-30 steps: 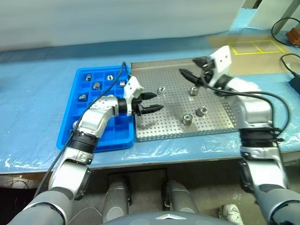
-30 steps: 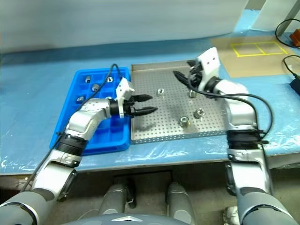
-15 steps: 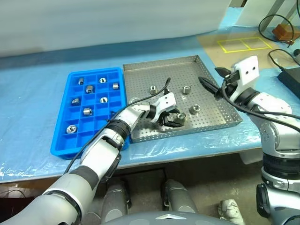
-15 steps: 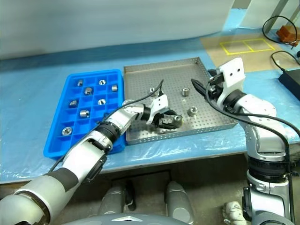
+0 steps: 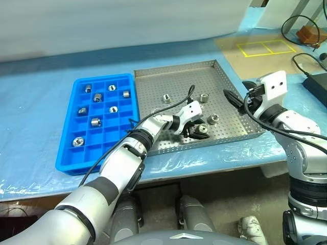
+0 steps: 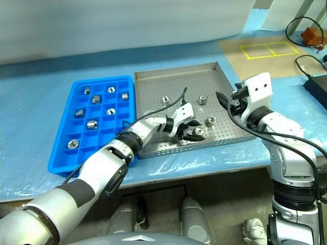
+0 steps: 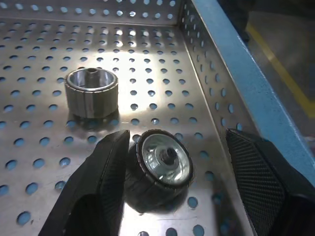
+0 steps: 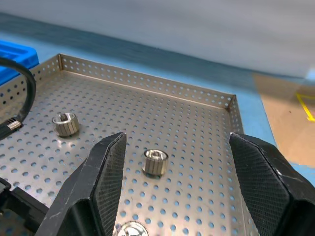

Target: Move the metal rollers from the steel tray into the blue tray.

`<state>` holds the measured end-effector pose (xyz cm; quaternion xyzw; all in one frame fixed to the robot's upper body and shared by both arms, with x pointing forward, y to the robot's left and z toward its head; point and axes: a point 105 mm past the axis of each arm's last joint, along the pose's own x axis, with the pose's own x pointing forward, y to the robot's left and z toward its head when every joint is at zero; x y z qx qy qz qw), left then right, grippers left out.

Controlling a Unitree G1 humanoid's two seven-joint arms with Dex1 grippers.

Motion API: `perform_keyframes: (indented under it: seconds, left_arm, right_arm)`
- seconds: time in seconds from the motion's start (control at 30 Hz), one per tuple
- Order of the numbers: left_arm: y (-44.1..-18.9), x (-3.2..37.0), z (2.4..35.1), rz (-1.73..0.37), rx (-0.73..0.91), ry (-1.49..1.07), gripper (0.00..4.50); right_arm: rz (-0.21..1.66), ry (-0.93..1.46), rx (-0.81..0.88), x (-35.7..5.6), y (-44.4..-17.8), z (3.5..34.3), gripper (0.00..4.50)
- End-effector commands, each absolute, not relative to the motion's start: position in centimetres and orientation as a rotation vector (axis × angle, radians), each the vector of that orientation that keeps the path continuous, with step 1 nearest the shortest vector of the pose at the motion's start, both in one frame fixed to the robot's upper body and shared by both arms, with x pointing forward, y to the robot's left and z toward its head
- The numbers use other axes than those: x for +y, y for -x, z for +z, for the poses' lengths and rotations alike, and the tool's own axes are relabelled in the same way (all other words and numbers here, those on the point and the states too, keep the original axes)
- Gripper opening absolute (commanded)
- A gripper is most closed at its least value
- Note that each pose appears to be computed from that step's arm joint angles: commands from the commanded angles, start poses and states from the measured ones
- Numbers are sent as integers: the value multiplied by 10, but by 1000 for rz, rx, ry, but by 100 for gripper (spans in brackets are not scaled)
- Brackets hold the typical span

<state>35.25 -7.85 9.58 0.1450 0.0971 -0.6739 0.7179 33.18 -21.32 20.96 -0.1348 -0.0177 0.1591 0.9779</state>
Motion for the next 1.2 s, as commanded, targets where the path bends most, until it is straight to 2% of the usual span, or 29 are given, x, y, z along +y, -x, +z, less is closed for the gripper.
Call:
perform_keyframes:
  seconds: [0.03,0.33,0.47,0.77,0.8,0.9,1.0,1.07,1.2]
  left_arm:
    - [-352,-81,96,-1489,205,-329,326]
    - [-357,-78,85,-1418,215,-371,326]
    - [-358,-76,82,-1401,220,-385,207]
    - [-372,-72,96,-1314,164,-381,207]
    - [-374,-69,105,-1321,134,-354,207]
    - [-382,-49,137,-1323,-12,-314,207]
    - [-390,-8,172,-1266,-166,-293,207]
    - [-394,27,195,-1154,-285,-284,207]
    - [-379,83,202,-1070,-285,-272,207]
  right_arm:
    - [290,316,-101,-216,-326,226,343]
    - [265,327,-93,-221,-326,225,343]
    - [265,328,-95,-221,-327,225,343]
    - [282,321,-100,-216,-329,225,343]
    - [312,310,-101,-210,-329,225,343]
    - [421,300,-108,-190,-322,228,343]
    - [487,353,-86,-180,-320,224,343]
    - [518,354,-82,-175,-324,223,343]
    - [652,357,-82,-148,-333,221,343]
